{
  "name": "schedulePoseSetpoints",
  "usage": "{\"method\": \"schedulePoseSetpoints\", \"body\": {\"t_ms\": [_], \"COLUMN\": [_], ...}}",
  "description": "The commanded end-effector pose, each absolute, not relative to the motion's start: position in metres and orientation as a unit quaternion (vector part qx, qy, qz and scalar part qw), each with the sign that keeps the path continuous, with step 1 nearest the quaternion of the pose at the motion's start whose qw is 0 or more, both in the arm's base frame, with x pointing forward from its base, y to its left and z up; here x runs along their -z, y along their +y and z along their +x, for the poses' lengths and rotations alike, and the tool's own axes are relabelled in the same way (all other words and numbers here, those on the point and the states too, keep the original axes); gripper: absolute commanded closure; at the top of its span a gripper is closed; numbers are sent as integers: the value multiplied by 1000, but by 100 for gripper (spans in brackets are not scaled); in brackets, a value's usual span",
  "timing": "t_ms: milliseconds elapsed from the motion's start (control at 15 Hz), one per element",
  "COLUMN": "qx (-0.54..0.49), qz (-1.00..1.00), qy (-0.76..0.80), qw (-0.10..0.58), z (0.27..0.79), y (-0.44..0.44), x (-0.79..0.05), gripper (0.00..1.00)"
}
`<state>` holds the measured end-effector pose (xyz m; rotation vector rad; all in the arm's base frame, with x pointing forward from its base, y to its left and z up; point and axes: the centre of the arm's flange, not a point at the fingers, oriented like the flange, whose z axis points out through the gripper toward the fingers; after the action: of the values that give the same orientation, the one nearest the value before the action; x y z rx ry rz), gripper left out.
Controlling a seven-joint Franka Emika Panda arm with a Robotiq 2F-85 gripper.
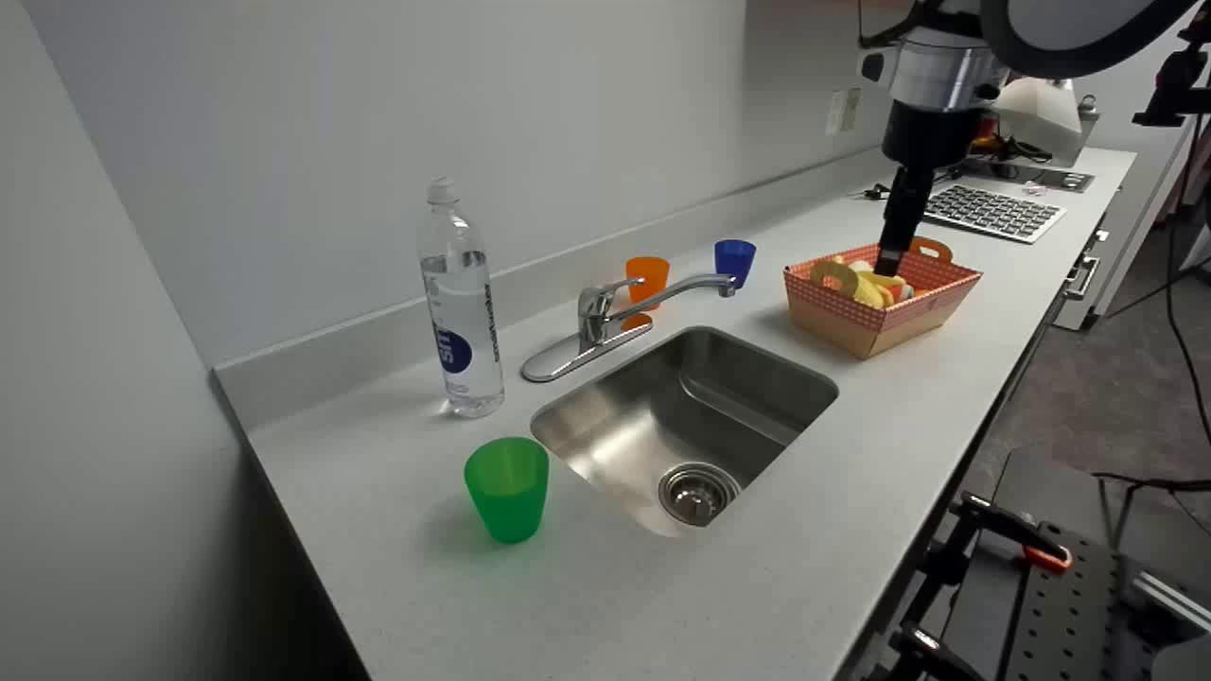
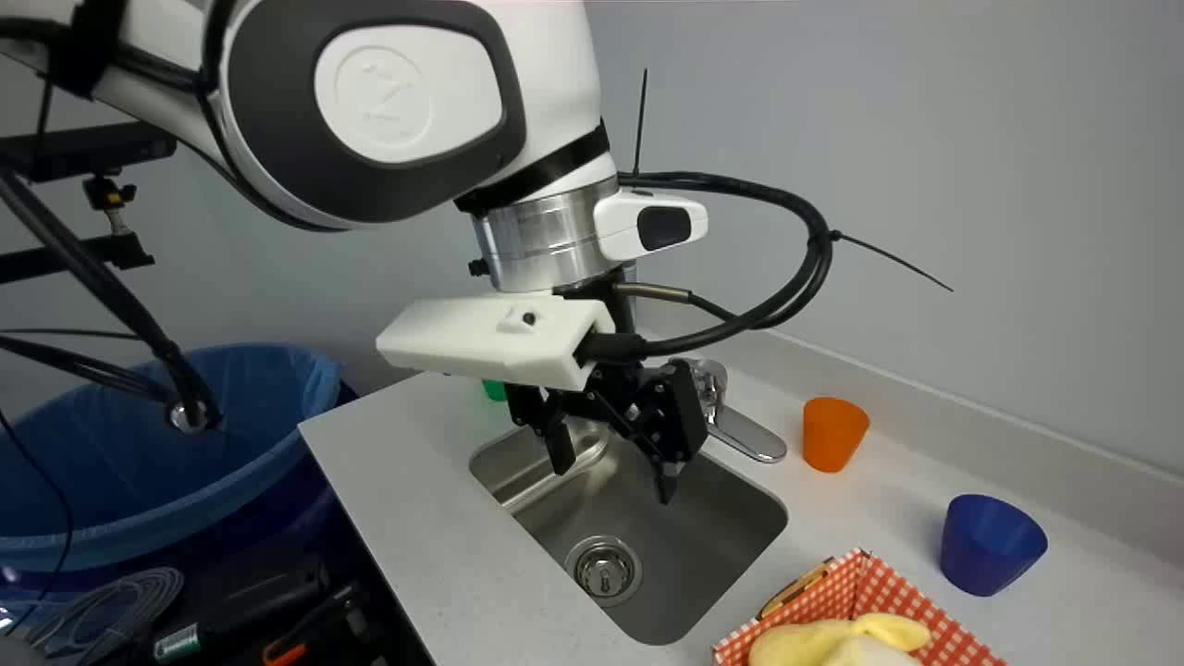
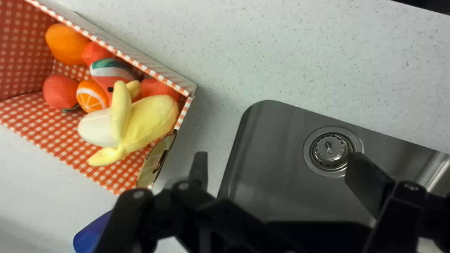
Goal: Move the green cup forward
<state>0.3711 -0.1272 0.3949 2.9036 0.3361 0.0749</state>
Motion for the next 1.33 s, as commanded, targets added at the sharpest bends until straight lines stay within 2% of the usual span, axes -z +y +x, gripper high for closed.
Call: {"method": "schedulePoseSetpoints", "body": {"t_ms": [0, 800, 1267], "qx": [-25, -26, -40], "qz": [987, 988, 994], "qy": [114, 112, 81], "qw": [108, 107, 61], "z": [371, 372, 393], "y": [-127, -127, -106], "x": [-394, -394, -394], "gripper": [0, 0, 0]}}
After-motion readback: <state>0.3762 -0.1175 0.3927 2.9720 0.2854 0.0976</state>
